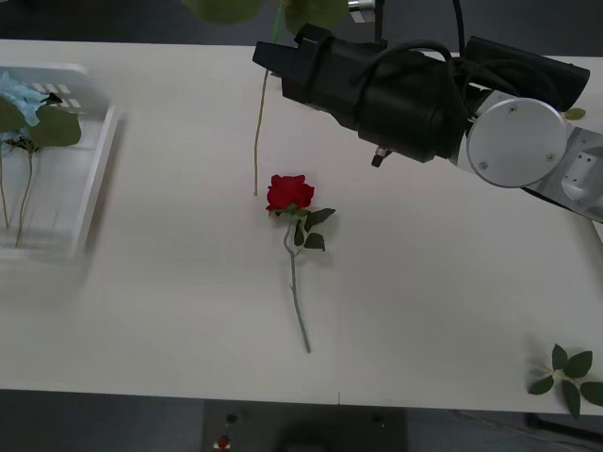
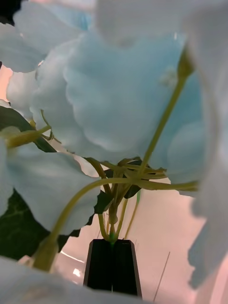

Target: Put the red flowers into the right box and the blue flowers into the left box

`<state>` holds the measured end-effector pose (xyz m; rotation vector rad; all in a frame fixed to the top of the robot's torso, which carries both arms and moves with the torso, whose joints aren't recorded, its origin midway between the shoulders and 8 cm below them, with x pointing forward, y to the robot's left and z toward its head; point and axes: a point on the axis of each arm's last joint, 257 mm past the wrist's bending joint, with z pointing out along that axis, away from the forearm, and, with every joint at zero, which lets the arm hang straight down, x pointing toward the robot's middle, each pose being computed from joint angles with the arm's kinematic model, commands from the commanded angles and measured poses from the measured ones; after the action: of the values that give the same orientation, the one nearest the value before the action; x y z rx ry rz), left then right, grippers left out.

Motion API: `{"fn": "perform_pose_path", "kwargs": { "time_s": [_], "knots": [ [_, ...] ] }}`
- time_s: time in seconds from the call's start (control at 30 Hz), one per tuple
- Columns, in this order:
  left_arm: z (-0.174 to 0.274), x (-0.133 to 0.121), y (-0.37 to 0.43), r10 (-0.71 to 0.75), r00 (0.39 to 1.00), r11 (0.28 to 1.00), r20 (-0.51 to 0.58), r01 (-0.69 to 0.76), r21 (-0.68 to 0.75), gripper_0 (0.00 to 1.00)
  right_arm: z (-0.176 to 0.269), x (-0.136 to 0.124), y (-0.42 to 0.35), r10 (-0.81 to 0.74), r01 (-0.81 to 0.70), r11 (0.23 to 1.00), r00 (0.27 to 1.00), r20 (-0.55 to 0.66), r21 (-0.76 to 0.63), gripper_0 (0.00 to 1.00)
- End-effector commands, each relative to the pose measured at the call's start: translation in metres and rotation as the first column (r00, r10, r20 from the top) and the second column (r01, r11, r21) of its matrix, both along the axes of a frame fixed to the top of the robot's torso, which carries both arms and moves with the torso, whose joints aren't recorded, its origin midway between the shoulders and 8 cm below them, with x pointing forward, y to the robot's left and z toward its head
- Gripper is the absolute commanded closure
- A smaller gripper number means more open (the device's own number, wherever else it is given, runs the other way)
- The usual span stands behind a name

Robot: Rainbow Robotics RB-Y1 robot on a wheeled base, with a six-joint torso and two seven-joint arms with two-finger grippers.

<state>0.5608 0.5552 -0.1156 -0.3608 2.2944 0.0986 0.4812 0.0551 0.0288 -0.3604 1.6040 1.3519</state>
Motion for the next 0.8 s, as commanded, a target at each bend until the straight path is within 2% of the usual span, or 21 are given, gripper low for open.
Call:
{"fn": "perform_pose_path", "kwargs": {
  "time_s": [0.03,0.33,0.5,0.8],
  "knots": [
    [0.018,0.013,0.005,0.033,0.998,0.999,0.053,-0.033,-0.011,1.00,0.018,-0.002,0.002,-0.001,0.003,1.000,0.995,0.099,-0.024,1.00],
    [0.002,0.048,-0.003,0.070,0.992,0.998,0.108,-0.069,-0.014,1.00,0.018,-0.002,0.002,-0.001,0.003,1.000,0.995,0.099,-0.024,1.00],
    [-0.019,0.054,-0.009,0.088,0.993,0.996,0.075,-0.087,-0.011,1.00,0.018,-0.002,0.002,-0.001,0.003,1.000,0.995,0.099,-0.024,1.00],
    [-0.018,0.061,-0.018,0.088,0.993,0.996,0.076,-0.089,0.001,1.00,0.018,-0.002,0.002,-0.001,0.003,1.000,0.995,0.099,-0.024,1.00]
  ]
}}
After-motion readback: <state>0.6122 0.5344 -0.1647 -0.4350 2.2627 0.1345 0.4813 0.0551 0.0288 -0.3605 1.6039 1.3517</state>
